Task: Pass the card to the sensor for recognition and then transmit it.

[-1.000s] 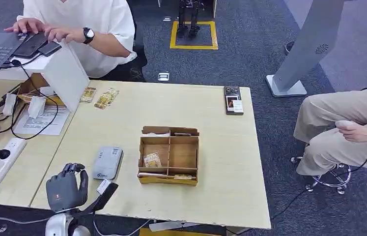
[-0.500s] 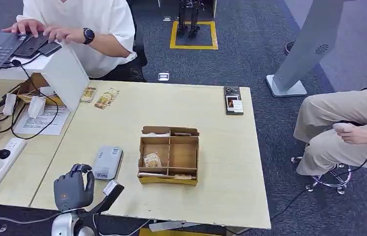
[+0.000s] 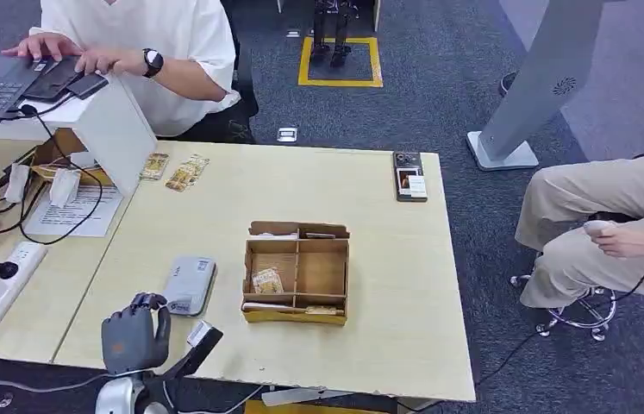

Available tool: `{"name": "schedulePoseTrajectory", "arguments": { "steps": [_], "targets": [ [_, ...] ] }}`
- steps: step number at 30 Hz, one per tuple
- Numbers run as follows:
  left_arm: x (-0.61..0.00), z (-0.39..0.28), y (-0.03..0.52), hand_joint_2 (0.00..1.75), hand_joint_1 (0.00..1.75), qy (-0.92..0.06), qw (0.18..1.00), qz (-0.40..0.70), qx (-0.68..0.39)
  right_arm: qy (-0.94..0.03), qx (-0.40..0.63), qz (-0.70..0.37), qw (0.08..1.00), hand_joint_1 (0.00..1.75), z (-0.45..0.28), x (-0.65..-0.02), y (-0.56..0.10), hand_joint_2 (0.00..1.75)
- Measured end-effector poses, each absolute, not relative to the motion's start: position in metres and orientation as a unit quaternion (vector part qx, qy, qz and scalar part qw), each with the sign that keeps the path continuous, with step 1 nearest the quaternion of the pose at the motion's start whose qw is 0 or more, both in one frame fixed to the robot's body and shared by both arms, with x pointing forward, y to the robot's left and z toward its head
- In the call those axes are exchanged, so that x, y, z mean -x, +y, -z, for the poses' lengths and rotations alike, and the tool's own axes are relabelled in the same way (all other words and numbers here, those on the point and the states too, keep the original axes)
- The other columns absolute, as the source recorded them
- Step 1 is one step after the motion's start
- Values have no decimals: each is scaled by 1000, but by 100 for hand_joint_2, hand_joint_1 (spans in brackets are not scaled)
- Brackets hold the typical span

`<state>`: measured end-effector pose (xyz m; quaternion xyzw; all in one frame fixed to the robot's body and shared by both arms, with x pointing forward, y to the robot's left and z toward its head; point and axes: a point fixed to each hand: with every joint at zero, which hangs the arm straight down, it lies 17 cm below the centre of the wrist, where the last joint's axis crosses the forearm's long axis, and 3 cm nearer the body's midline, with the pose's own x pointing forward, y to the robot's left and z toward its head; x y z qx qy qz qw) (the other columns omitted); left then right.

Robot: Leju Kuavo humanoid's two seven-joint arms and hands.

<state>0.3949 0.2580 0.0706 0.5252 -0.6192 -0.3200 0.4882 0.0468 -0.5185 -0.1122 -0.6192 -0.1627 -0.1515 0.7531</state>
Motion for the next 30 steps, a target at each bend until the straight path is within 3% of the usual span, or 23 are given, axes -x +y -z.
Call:
{"name": "schedulePoseTrajectory", "arguments": {
  "steps": [30],
  "targets": [
    [-385,-37,256,175,175,-595,525,330,-511,-162,618,151,754,0,113,-47,-518,175]
  ]
}}
